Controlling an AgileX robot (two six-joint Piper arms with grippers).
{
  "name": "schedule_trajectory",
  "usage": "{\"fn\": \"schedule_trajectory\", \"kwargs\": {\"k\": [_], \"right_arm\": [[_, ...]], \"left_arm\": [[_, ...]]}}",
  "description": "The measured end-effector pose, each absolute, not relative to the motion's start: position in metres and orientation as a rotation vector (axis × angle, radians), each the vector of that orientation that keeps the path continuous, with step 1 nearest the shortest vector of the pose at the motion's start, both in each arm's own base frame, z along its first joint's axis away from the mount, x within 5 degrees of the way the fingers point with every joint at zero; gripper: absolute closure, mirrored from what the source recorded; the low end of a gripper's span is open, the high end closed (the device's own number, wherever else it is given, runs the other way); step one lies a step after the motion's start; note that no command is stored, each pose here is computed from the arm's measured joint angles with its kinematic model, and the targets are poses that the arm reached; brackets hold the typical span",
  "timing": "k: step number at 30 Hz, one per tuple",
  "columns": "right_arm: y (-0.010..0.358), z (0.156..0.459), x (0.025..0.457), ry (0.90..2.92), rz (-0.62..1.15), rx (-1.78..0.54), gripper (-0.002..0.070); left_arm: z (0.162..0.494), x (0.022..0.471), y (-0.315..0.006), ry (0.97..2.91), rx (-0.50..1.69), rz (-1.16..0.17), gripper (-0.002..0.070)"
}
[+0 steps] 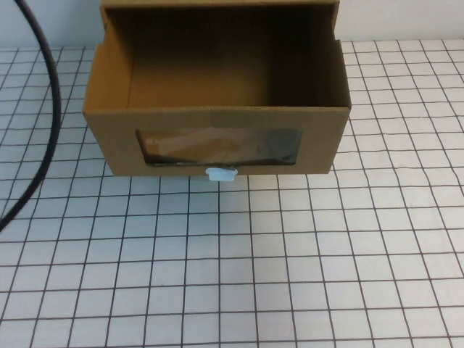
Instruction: Close the shoe box
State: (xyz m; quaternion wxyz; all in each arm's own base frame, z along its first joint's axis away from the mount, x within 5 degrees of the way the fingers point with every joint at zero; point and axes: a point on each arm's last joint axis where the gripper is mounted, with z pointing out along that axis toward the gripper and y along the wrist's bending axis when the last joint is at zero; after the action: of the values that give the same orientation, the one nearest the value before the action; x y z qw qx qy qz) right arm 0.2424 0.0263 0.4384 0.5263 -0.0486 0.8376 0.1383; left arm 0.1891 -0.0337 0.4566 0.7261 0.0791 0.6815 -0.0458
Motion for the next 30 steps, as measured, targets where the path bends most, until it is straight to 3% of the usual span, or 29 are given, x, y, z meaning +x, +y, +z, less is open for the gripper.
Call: {"fn": "schedule_trajectory", "kwargs": {"k": [7, 14, 18, 23, 30], "right_arm": [[0.062, 0.453, 0.232, 1.767, 0.529, -0.545, 0.0689], [0.125, 0.456, 0.204, 1.474, 0.525, -1.071, 0.0689], [0.162, 0.447, 0.187, 1.274, 0.469, -1.363, 0.0689], [0.201, 0.424, 0.184, 0.924, 0.271, -1.712, 0.0689], [0.246, 0.393, 0.195, 0.678, 0.111, -1.855, 0.0689]], "left_arm": [[0.501, 0.223, -0.053, 1.634, 0.294, -0.102, 0.0677], [0.514, 0.276, -0.094, 1.805, 0.556, -0.250, 0.0677], [0.503, 0.316, -0.116, 1.859, 0.606, -0.394, 0.0677], [0.483, 0.357, -0.137, 1.907, 0.621, -0.558, 0.0677], [0.432, 0.410, -0.164, 2.022, 0.623, -0.778, 0.0677]]}}
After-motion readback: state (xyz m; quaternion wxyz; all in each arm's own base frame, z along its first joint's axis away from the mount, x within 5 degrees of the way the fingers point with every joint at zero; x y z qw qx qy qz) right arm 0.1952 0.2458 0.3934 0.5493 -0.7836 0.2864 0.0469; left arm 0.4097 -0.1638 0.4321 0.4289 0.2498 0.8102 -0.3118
